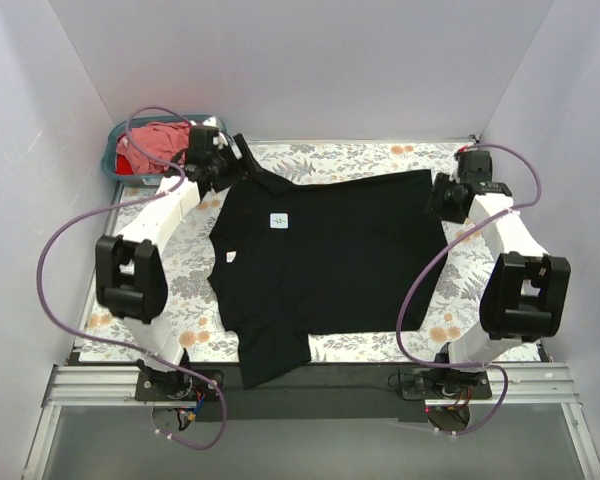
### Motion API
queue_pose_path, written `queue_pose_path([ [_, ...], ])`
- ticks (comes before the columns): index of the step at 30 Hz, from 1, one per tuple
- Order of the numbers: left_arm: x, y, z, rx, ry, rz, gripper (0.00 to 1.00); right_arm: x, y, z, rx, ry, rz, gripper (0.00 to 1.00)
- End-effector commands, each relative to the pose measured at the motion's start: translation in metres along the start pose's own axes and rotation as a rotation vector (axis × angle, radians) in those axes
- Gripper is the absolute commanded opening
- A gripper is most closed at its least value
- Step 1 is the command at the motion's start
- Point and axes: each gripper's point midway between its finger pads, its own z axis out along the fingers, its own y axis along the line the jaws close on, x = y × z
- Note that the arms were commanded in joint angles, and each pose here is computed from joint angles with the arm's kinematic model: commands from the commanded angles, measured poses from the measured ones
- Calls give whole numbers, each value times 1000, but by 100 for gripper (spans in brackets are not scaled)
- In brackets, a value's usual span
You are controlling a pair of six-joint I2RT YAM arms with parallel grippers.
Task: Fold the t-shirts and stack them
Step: Flatten the tshirt out
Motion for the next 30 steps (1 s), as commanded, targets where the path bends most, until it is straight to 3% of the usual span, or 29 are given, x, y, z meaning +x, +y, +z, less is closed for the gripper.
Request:
queue_pose_path([
  [1, 87, -4, -41, -17, 181, 78, 79, 65, -6, -32, 68, 164, -49, 55],
  [4, 158, 19, -61, -69, 324, 94, 78, 104, -16, -46, 99, 214, -12, 55],
  [8, 206, 51, -76, -130, 412, 76, 78, 136, -20, -54, 97, 261, 47, 53],
  [15, 233, 87, -84, -211, 445, 107, 75, 182, -25, -51, 115, 370, 137, 48],
  [30, 249, 111, -82, -271, 429, 101, 73, 209, -38, -54, 151, 389, 212, 47],
])
